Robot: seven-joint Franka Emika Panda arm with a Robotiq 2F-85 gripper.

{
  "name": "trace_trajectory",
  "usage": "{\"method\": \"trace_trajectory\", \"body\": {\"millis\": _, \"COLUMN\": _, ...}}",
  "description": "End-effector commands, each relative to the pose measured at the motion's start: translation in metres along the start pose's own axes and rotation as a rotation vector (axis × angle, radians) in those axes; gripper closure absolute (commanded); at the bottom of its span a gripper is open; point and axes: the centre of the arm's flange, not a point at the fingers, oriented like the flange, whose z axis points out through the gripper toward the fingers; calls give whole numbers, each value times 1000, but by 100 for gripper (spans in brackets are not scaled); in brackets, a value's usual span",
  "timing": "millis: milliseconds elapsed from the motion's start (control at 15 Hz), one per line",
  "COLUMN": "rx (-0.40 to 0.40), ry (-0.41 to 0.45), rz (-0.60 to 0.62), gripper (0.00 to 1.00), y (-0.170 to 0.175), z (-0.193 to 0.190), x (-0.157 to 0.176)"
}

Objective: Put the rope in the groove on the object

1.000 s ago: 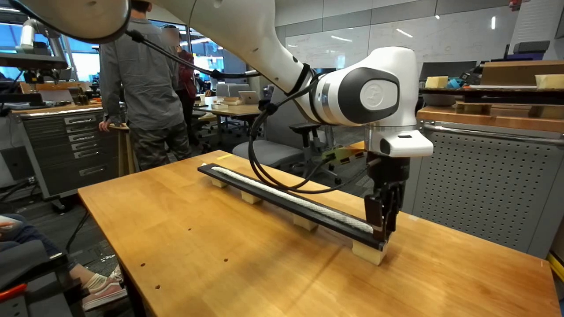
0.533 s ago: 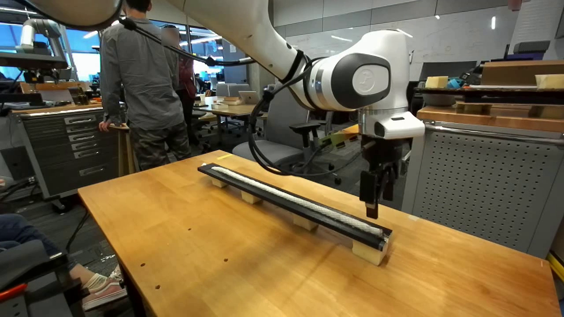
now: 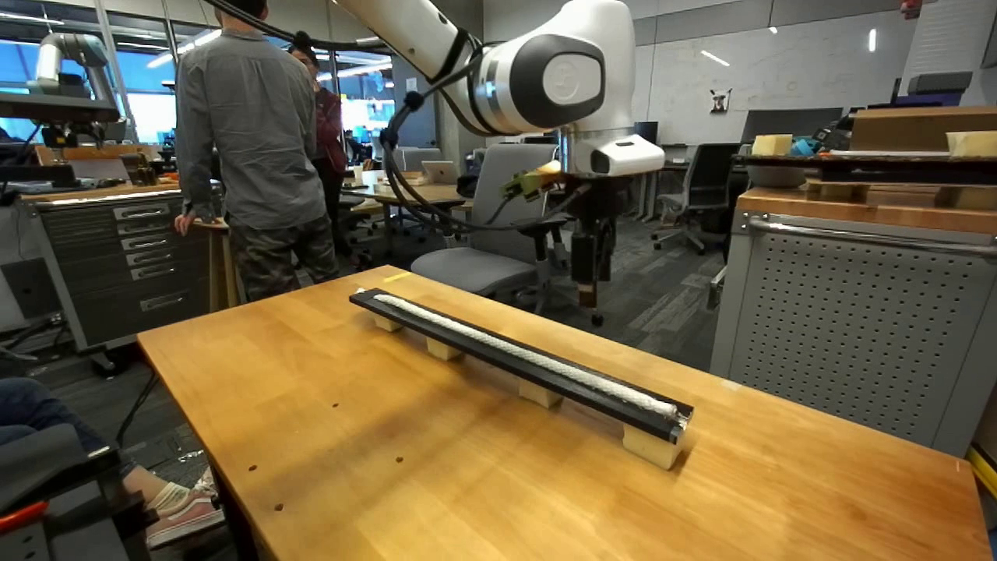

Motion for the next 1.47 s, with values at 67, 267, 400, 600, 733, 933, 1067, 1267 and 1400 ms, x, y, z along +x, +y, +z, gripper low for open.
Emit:
{"method": "trace_trajectory", "body": {"millis": 67, "rx": -5, "ry": -77, "rz": -245, "gripper": 0, "y": 17, "z": -49, "x": -91}}
{"method": "trace_trajectory", "body": {"millis": 267, "rx": -22, "ry": -124, "rz": -406, "gripper": 0, "y": 20, "z": -71, "x": -144}}
{"method": "trace_trajectory", "body": {"millis": 400, "rx": -35, "ry": -156, "rz": -513, "gripper": 0, "y": 24, "z": -83, "x": -170}}
{"method": "trace_trajectory", "body": {"millis": 600, "rx": -50, "ry": -179, "rz": -652, "gripper": 0, "y": 34, "z": -96, "x": -198}}
{"method": "trace_trajectory", "body": {"millis": 733, "rx": -70, "ry": -186, "rz": -730, "gripper": 0, "y": 42, "z": -101, "x": -207}}
{"method": "trace_trajectory", "body": {"millis": 933, "rx": -91, "ry": -207, "rz": -819, "gripper": 0, "y": 58, "z": -104, "x": -216}}
{"method": "trace_trajectory", "body": {"millis": 1067, "rx": -97, "ry": -217, "rz": -862, "gripper": 0, "y": 69, "z": -106, "x": -218}}
{"method": "trace_trajectory", "body": {"millis": 1267, "rx": -98, "ry": -238, "rz": -915, "gripper": 0, "y": 88, "z": -109, "x": -221}}
{"method": "trace_trajectory", "body": {"millis": 1400, "rx": -97, "ry": -244, "rz": -950, "gripper": 0, "y": 103, "z": -111, "x": -224}}
